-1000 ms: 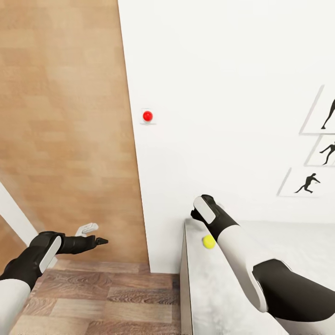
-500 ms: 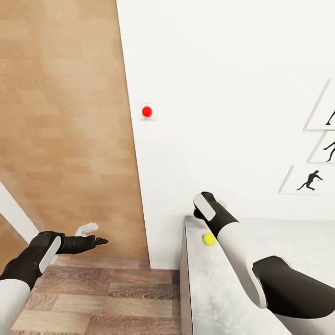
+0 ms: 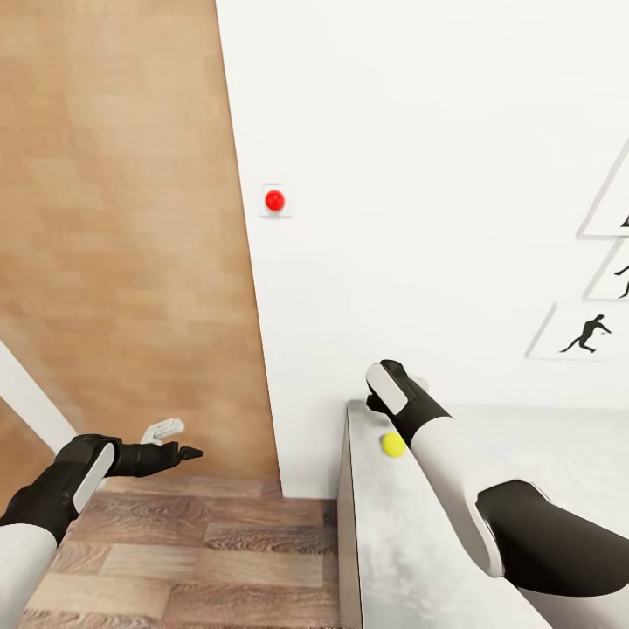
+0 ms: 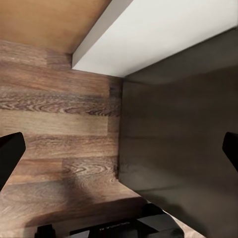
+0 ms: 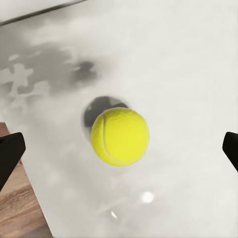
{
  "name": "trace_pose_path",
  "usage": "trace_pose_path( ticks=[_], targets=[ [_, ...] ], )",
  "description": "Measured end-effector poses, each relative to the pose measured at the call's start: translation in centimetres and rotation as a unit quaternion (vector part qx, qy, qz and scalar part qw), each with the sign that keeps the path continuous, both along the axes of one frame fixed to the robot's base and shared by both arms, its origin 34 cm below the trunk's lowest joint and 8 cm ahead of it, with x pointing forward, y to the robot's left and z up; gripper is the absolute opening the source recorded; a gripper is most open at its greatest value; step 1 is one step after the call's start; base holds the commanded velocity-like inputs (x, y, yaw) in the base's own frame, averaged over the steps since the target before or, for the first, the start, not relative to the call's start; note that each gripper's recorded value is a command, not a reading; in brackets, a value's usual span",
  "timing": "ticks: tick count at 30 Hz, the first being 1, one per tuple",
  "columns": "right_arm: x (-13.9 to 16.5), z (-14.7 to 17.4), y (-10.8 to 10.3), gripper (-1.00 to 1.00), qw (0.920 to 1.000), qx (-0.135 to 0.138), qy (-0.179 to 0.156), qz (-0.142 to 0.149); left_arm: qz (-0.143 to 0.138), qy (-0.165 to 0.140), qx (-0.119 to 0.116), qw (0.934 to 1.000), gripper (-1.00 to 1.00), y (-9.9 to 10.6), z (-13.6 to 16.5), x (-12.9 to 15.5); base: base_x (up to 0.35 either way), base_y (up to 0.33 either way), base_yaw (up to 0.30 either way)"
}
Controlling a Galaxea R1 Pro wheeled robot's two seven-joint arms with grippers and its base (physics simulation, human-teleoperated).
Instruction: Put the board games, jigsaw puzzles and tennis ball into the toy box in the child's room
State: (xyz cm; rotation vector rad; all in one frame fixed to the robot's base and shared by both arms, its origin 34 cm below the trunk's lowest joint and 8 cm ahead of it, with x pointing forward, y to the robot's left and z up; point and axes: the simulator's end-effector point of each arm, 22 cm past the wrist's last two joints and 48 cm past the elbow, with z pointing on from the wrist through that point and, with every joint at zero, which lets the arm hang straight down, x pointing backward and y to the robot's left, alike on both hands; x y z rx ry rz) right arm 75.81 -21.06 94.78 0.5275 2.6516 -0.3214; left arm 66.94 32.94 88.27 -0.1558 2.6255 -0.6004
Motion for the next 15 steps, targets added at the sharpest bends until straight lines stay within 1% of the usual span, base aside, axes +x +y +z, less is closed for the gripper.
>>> trace_pose_path(
  ticks=[15],
  targets=[
    [-0.1,-1.6,0.0,1.00,0.9999,0.000,0.012,0.001,0.000,0.012,0.000,0.9999,1.00,0.0,-1.4,-0.3,0.000,0.000,0.000]
  ],
)
